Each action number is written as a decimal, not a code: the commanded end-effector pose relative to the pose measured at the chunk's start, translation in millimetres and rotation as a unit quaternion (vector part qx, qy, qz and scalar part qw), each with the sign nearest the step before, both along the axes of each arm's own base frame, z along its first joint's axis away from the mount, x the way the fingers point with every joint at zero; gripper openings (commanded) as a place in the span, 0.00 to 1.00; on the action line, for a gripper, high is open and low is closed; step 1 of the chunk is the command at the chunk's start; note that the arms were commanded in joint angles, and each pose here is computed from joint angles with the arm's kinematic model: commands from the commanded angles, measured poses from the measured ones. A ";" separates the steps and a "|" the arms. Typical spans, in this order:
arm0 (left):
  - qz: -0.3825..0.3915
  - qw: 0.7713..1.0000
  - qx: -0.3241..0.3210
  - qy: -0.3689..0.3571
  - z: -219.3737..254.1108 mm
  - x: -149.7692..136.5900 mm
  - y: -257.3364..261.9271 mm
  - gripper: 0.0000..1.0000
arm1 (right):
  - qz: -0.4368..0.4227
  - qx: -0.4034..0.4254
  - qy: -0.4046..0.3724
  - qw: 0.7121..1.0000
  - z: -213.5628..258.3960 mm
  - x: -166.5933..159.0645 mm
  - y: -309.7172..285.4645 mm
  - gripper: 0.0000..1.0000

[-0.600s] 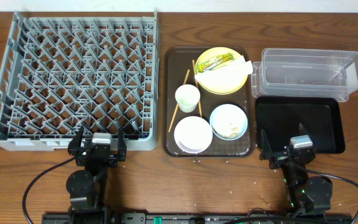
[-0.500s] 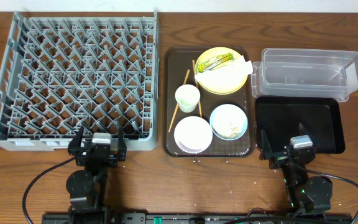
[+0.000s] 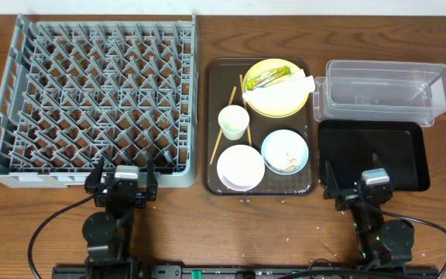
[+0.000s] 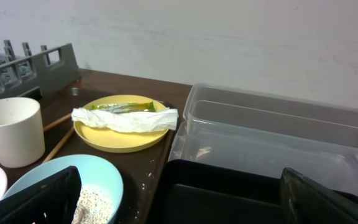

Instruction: Sort waste into correct bins and load items into the dishwasher

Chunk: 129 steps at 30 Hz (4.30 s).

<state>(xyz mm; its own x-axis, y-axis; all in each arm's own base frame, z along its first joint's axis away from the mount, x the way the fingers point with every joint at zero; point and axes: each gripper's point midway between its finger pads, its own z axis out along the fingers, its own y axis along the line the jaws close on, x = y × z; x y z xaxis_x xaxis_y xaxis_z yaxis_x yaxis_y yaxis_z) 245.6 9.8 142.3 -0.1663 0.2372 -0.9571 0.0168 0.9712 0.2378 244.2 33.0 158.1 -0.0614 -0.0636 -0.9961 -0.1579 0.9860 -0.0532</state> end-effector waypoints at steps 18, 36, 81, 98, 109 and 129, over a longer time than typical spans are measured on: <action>-0.009 1.000 0.004 0.020 -16.7 -0.4 -3.1 0.99 | 0.012 0.006 0.002 1.000 -0.8 -1.0 5.6 0.99; -0.009 1.000 0.004 0.020 -16.7 -0.4 -3.1 0.99 | 0.012 0.006 0.002 1.000 -0.8 -1.0 5.6 0.99; -0.009 1.000 0.004 0.020 -16.7 -0.4 -3.1 0.99 | 0.012 0.006 0.002 1.000 -0.8 -1.0 5.6 0.99; -0.009 1.000 0.004 0.020 -16.7 -0.4 -3.1 0.99 | 0.012 0.006 0.001 1.000 -0.6 -1.0 5.7 0.99; -0.009 1.000 0.004 0.020 -16.7 -0.4 -3.1 0.99 | 0.069 0.023 -0.070 0.995 36.6 -5.6 24.6 0.99; -0.009 1.000 0.004 0.020 -16.7 -0.4 -3.1 0.99 | 0.180 0.066 0.150 0.970 135.0 81.1 77.3 0.99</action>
<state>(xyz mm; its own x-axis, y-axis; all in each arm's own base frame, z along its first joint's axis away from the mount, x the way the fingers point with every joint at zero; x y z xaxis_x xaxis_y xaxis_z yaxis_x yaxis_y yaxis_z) 245.7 9.9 142.4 -0.1645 0.2374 -0.9574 0.0160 0.9711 0.2380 308.0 92.5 284.8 -0.2827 -0.0044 -0.9592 -0.4374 0.8906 0.1248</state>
